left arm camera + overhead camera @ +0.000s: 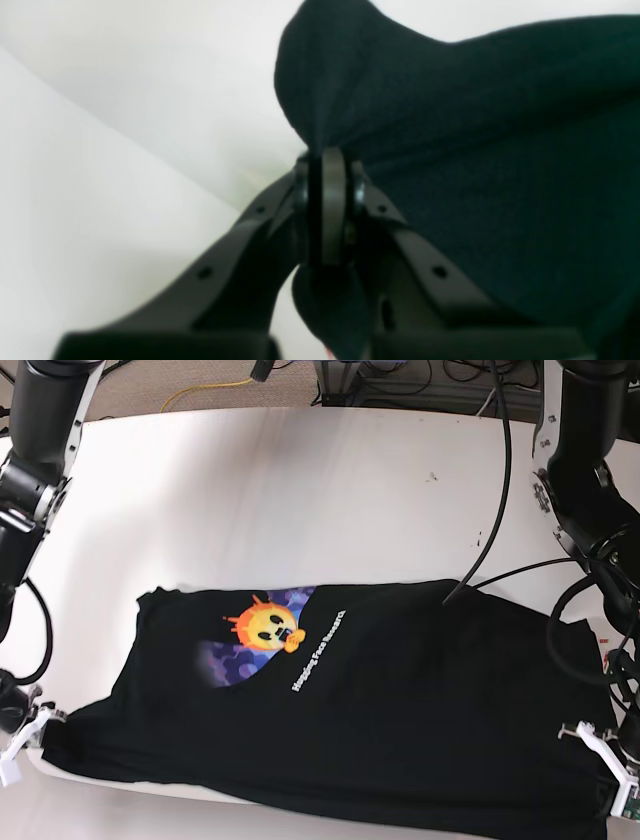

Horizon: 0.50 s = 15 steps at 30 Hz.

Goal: Fold the T-shirt properly
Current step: 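Lift the shirt with both grippers and fold it lengthwise onto itself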

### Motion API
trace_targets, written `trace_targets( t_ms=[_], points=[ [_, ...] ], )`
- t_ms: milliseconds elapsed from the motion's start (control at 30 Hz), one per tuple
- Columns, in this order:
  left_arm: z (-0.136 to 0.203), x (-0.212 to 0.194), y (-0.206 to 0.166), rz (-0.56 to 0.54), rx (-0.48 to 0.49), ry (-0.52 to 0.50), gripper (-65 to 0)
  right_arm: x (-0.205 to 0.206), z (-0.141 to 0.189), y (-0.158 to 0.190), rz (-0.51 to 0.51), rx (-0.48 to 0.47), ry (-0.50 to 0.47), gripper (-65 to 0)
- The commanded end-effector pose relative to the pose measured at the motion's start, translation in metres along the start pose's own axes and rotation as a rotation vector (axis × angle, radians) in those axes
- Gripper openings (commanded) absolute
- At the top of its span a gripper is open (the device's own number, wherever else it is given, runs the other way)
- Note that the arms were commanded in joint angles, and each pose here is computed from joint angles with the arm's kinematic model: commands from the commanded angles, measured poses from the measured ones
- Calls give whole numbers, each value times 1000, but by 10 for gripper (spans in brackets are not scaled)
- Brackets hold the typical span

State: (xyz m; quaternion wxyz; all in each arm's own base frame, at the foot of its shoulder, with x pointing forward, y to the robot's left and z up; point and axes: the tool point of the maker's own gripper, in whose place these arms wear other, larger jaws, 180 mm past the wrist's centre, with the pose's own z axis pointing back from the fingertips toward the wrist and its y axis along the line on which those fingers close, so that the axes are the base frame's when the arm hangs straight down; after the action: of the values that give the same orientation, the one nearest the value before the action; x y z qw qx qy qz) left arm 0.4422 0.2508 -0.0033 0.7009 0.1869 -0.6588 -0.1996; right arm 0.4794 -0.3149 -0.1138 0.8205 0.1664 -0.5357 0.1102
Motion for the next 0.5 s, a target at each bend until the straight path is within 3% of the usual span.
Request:
trace_targets(
  t_ms=[0,133,200,467],
  points=[
    [6,25,41,-9,107,-43,-650,57,23,-5,97,-55,-77,-650],
    [9,59,68,9,155,-112,-650,123,35,17,226,-56,-127,-650],
    [21,81,92,-2,208,-156,-650,162,57,23,302,-94,-152,-650],
    [27,108,119,22,242,-204,-650,135,41,23,380,-115,33,-650]
  ],
)
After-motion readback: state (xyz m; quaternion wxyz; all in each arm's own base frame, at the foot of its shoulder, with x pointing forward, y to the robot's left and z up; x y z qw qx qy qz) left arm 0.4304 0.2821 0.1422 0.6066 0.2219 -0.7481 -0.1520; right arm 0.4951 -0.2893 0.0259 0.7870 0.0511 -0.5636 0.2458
